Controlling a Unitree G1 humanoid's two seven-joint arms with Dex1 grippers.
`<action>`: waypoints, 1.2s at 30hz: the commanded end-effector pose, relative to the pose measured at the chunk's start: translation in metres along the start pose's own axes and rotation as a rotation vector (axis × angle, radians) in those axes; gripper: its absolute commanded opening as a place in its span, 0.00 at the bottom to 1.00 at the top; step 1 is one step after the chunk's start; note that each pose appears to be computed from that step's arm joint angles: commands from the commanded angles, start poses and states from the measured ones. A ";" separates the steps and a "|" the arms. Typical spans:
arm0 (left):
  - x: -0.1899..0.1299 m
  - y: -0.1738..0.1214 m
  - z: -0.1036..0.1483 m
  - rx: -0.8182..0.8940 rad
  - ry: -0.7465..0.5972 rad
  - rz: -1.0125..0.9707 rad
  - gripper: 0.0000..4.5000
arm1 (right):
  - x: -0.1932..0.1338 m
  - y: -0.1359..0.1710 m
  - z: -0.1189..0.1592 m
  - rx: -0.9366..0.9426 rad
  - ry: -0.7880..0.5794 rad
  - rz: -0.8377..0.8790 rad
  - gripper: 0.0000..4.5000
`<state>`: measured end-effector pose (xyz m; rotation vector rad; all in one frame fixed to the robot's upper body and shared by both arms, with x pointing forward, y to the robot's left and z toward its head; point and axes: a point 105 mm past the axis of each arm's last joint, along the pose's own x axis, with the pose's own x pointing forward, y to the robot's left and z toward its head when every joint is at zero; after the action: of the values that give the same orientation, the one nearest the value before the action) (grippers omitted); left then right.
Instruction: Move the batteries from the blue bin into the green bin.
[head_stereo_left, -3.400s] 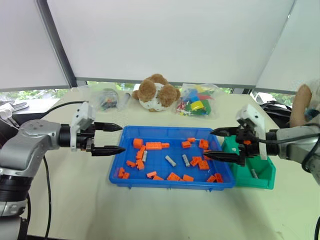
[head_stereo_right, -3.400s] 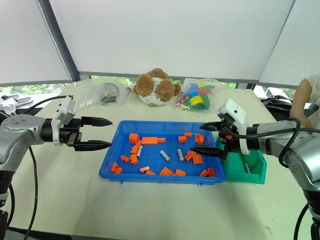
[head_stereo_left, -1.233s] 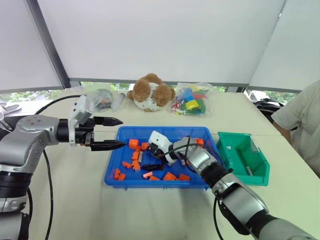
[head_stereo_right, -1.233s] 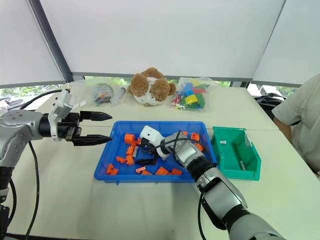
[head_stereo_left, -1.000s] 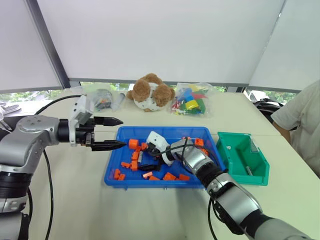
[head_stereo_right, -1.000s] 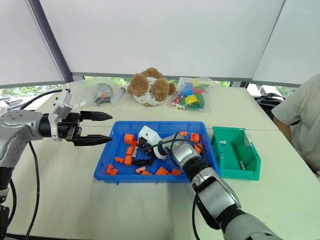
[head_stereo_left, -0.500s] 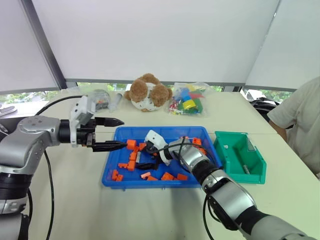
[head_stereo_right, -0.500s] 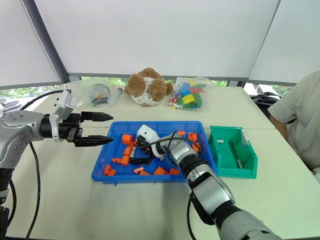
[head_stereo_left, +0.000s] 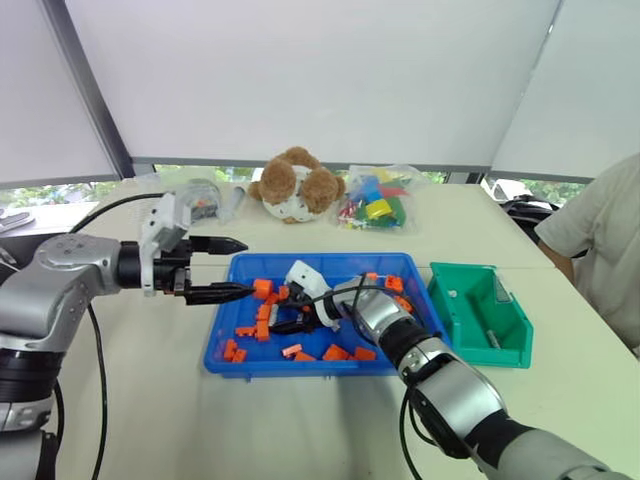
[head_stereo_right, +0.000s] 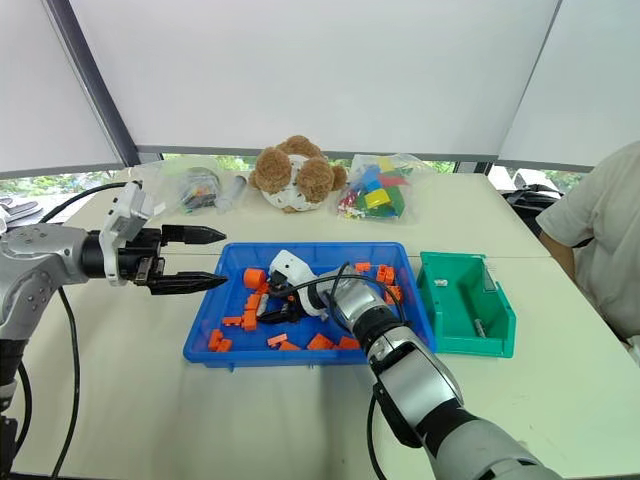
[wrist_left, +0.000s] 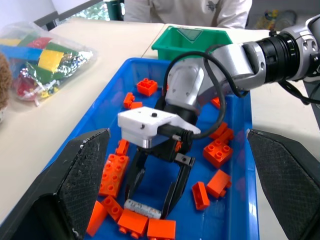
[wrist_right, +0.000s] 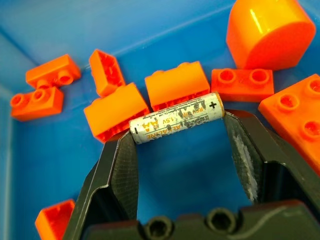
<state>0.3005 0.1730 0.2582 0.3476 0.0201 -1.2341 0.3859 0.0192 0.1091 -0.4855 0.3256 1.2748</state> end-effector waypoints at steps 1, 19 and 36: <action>-0.004 -0.001 0.010 0.034 -0.022 0.008 1.00 | -0.044 -0.006 0.021 -0.064 -0.075 -0.054 0.49; 0.020 -0.002 -0.002 0.002 -0.074 -0.073 1.00 | -0.319 0.006 -0.037 0.164 0.160 -0.770 0.49; 0.021 -0.001 -0.001 0.013 -0.076 -0.076 1.00 | -0.326 -0.007 -0.053 0.140 0.220 -0.788 1.00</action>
<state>0.3093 0.1526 0.2424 0.2765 -0.0047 -1.3265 0.3055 -0.2830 0.2093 -0.5272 0.4095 0.4278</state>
